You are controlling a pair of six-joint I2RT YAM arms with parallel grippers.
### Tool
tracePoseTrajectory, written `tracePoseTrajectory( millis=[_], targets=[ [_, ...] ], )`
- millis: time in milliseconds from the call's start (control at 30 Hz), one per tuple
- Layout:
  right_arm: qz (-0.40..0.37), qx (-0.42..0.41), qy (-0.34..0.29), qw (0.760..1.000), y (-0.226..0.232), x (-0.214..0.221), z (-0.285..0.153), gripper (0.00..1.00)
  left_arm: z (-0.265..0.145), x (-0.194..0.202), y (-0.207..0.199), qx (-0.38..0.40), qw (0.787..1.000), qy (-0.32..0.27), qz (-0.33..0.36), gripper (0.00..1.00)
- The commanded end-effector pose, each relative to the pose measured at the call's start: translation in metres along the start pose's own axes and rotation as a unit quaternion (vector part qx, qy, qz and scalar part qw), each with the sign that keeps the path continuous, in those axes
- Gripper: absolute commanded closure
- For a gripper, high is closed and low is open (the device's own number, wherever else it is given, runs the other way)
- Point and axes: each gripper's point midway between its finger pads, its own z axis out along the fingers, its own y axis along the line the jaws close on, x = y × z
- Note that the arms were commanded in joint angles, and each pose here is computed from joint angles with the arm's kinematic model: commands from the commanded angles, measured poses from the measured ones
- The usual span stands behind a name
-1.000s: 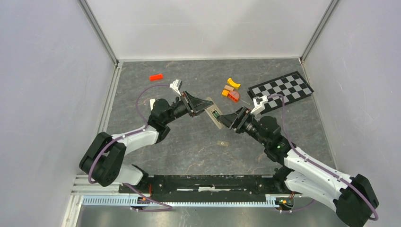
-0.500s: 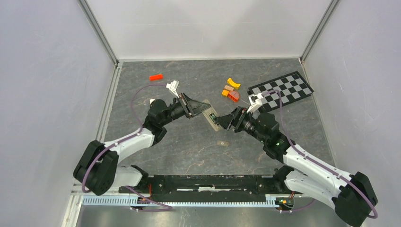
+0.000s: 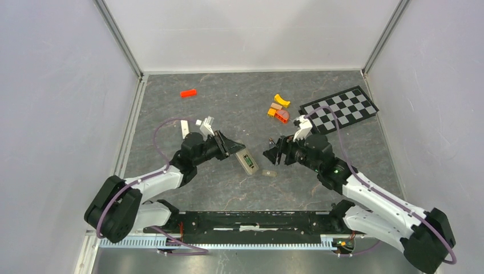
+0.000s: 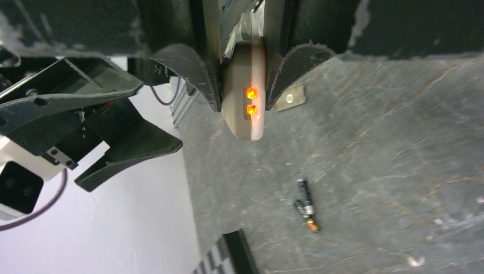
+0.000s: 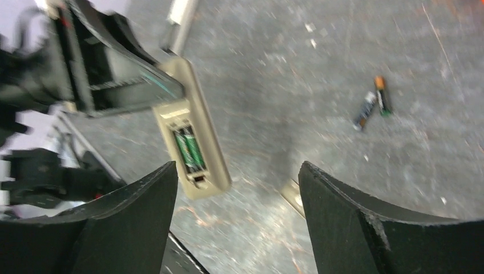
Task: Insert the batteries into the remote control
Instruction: Place the remote control at the center of the board.
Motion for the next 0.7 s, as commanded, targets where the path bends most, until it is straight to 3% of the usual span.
tracePoseTrajectory(
  millis=[0,267,333,533,667],
  targets=[
    [-0.042,0.069,0.084,0.993,-0.035,0.034,0.005,0.21,0.007,-0.004,0.035,-0.062,0.998,-0.021,0.004,0.93],
    [-0.07,0.163,0.179,0.968,-0.083,0.077,0.007,0.54,0.031,-0.009,0.072,-0.095,0.992,-0.059,-0.052,0.95],
    [-0.071,0.183,0.194,0.961,-0.091,0.084,0.006,0.58,0.035,-0.012,0.077,-0.088,0.991,-0.077,-0.07,0.95],
    [-0.067,0.213,0.218,0.95,-0.105,0.097,0.004,0.59,0.035,-0.01,0.101,-0.114,0.983,-0.109,-0.098,0.87],
    [-0.062,0.216,0.227,0.948,-0.106,0.104,0.006,0.58,0.028,0.001,0.121,-0.174,0.972,-0.108,-0.117,0.7]
  ],
)
